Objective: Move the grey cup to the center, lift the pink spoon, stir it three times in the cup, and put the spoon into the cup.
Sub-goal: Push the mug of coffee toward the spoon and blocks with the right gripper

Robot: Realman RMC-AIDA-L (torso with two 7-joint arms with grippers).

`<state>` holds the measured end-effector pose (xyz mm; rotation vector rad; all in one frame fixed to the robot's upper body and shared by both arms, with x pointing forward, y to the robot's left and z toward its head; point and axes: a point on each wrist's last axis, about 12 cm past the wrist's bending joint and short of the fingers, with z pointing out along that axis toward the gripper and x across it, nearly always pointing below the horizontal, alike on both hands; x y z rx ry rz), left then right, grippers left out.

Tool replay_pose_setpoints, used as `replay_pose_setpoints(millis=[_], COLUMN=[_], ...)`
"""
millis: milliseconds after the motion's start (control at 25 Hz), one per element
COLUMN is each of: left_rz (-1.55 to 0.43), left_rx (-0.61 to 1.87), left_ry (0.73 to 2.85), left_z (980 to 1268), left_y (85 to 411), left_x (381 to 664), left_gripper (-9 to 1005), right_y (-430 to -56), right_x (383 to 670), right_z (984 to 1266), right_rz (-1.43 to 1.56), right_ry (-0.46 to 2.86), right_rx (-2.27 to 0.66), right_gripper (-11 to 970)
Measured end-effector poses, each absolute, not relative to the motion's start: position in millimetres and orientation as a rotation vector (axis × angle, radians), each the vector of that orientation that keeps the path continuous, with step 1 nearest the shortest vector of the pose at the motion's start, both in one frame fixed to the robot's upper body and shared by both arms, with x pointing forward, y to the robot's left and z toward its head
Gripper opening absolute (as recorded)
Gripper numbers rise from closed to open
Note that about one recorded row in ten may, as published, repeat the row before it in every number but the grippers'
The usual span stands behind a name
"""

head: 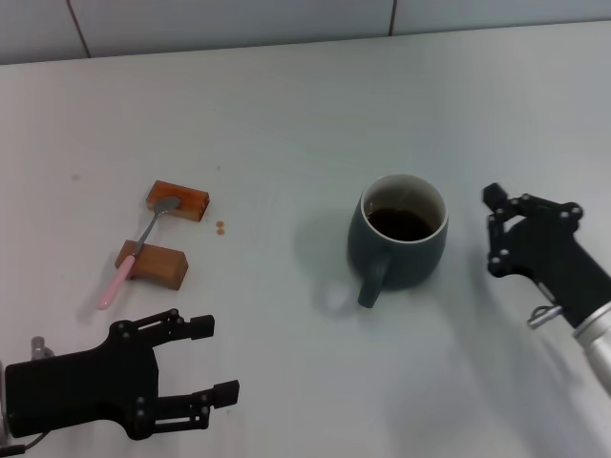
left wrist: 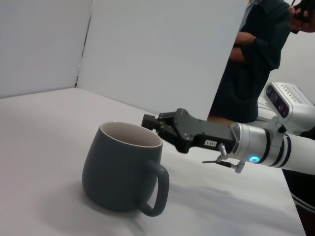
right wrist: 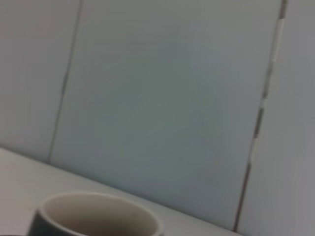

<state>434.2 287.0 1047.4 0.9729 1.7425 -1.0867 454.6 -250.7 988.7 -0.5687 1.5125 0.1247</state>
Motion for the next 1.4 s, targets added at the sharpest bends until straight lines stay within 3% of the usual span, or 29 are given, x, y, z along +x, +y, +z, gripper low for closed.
replay_pose_setpoints(millis=[160, 1400], left_rz=[-1.086, -1.093], left_rx=[0.975, 0.981], left_ry=[1.741, 1.74], left_z=[1047.7, 1046.8], left_y=[286.7, 285.2], left_x=[435.1, 434.8], left_gripper=[844, 843], right_y=[-238.6, -168.8], right_x=[457.3, 484.3], right_z=[989.5, 998.4], right_rz=[0.145, 0.362], right_ry=[1.507, 1.516], right_rx=[-0.598, -0.768], right_gripper=[-3, 0])
